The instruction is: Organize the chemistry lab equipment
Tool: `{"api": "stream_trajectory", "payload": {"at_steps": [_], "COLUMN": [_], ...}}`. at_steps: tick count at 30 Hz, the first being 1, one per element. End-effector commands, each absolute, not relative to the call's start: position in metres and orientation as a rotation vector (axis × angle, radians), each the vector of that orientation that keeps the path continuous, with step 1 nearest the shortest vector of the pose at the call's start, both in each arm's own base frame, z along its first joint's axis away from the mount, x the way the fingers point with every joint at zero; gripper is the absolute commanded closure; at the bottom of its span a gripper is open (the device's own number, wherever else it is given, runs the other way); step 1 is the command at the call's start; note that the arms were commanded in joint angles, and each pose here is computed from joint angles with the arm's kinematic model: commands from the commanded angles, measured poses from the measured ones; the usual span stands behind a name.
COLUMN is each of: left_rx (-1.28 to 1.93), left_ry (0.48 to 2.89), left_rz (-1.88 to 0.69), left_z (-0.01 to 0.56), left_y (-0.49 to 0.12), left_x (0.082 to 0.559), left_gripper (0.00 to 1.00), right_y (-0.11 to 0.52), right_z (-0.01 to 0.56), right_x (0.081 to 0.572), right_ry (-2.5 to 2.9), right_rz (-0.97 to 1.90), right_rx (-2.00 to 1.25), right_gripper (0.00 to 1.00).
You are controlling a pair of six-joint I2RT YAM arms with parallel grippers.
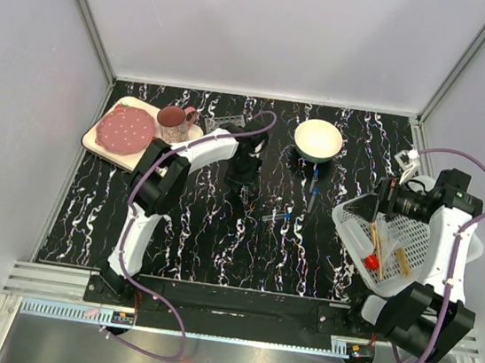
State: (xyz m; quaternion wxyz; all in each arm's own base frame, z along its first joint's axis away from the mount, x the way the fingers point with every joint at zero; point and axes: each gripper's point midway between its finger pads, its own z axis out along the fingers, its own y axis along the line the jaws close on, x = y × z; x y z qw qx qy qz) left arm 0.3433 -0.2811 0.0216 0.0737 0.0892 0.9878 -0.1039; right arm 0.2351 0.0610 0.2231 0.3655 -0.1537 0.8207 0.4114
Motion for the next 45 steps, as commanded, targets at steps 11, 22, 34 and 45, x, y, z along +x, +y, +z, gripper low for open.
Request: {"api": "stream_trajectory", "payload": {"at_steps": [11, 22, 34, 45], "left_rx": [0.235, 0.275, 0.197, 0.032], "left_ry": [3.005, 3.008, 2.737, 2.251], "left_rz": [-0.241, -0.006, -0.436, -1.132], "left_z": [-0.003, -0.010, 0.059, 0.188], "left_y": [-0.279, -0.262, -0.307, -0.348], "left_x": [0.342, 0.338, 0.363, 0.350], "left_gripper": [0.62, 0.68, 0.91, 0.92], "right_y": [0.077, 0.086, 0.104, 0.150], "right_z": [0.227, 0.230, 0.230, 0.240], "right_x": [0.233, 0.230, 0.223, 0.233], "right_ry": [2.106, 2.106, 2.122, 2.077], "right_rz": [1.055, 1.065, 1.084, 1.198], "right_rx": [-0.465, -0.508, -0.627, -0.776], "right_gripper": [0.00, 0.00, 0.00, 0.00]}}
